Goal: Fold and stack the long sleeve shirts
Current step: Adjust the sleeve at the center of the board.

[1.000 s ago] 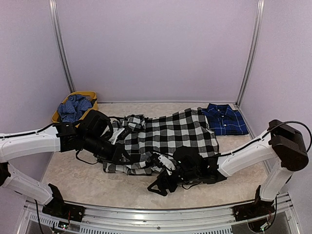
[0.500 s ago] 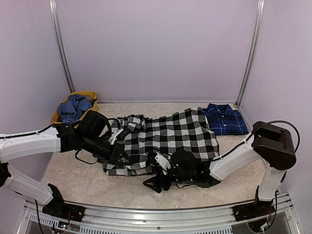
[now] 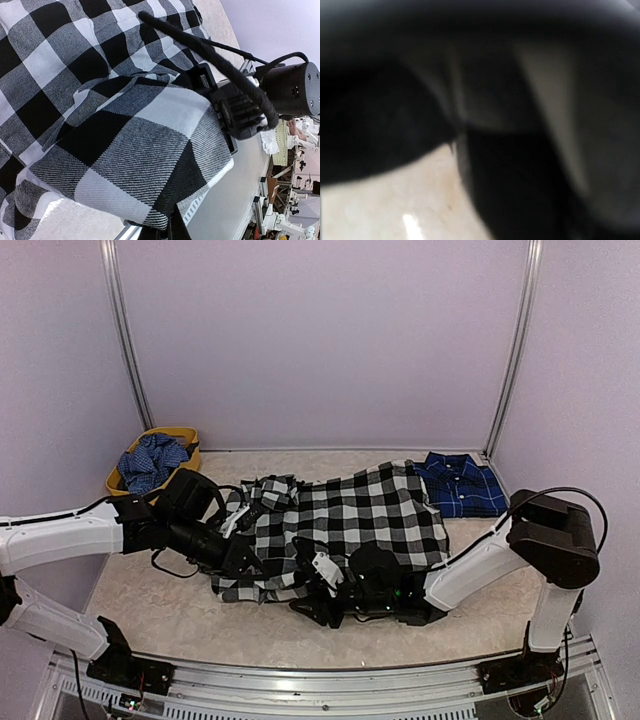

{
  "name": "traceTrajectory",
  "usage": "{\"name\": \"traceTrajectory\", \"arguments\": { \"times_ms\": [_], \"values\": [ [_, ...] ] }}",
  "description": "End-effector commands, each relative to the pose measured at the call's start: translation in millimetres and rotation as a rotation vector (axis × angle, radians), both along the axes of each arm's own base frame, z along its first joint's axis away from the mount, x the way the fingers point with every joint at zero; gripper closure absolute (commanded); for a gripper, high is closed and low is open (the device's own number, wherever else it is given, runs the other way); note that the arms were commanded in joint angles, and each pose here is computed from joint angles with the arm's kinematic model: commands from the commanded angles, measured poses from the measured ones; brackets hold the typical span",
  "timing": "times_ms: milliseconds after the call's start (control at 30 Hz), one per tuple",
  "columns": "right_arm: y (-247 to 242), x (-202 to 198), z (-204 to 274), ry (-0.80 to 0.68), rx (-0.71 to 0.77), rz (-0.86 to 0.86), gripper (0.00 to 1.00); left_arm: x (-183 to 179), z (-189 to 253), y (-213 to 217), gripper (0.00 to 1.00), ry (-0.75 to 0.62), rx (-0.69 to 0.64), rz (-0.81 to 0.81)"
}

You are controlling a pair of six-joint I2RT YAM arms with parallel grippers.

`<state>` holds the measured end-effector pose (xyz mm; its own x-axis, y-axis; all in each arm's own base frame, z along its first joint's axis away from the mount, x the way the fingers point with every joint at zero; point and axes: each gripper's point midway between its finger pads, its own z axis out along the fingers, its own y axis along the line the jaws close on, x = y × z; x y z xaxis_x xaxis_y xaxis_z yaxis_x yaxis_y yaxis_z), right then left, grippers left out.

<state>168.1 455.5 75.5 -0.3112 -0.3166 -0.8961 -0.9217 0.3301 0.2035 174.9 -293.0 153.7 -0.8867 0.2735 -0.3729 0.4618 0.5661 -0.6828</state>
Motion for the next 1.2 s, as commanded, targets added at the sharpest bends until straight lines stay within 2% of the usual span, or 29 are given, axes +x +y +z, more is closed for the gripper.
{"name": "traceTrajectory", "arguments": {
  "times_ms": [0, 133, 167, 333, 500, 567, 733, 833, 900, 1033, 1167],
  "values": [
    [15.3, -5.5, 3.5, -0.017, 0.013, 0.054, 0.66, 3.9, 8.3, 2.0, 1.0, -0.034, -0.031, -0.002],
    [9.7, -17.1, 13.2, 0.034, 0.032, 0.082, 0.95, 13.4, 11.1, 10.0, 1.0, -0.056, -0.03, 0.029],
    [6.8, -22.6, 18.1, 0.055, 0.043, 0.093, 1.0, 16.3, 12.5, 11.6, 1.0, -0.073, -0.026, 0.035],
    [-6.0, -75.8, 40.8, 0.198, 0.07, 0.223, 1.0, 24.0, 13.1, 14.0, 0.96, -0.121, -0.006, 0.044],
    [-9.6, -133.0, 68.8, 0.295, 0.052, 0.345, 1.0, 19.8, 4.2, 14.1, 0.92, -0.107, 0.022, 0.018],
    [-9.7, -147.7, 84.1, 0.329, 0.069, 0.374, 1.0, 19.0, 2.6, 16.7, 0.86, -0.114, 0.04, 0.017],
    [-8.4, -169.4, 116.9, 0.394, 0.137, 0.443, 1.0, 22.1, 13.9, 23.4, 0.57, -0.175, 0.063, 0.044],
    [-6.2, -169.7, 129.8, 0.412, 0.173, 0.442, 1.0, 25.5, 23.4, 28.6, 0.4, -0.23, 0.067, 0.072],
    [-2.6, -165.7, 133.8, 0.41, 0.169, 0.419, 1.0, 29.6, 27.8, 33.1, 0.33, -0.263, 0.076, 0.099],
    [9.8, -147.5, 148.8, 0.388, 0.167, 0.335, 1.0, 43.0, 36.6, 43.6, 0.25, -0.338, 0.102, 0.177],
    [12.1, -108.5, 162.9, 0.432, 0.192, 0.212, 1.0, 58.4, 50.7, 57.9, 0.19, -0.428, 0.112, 0.285]
  ]
}}
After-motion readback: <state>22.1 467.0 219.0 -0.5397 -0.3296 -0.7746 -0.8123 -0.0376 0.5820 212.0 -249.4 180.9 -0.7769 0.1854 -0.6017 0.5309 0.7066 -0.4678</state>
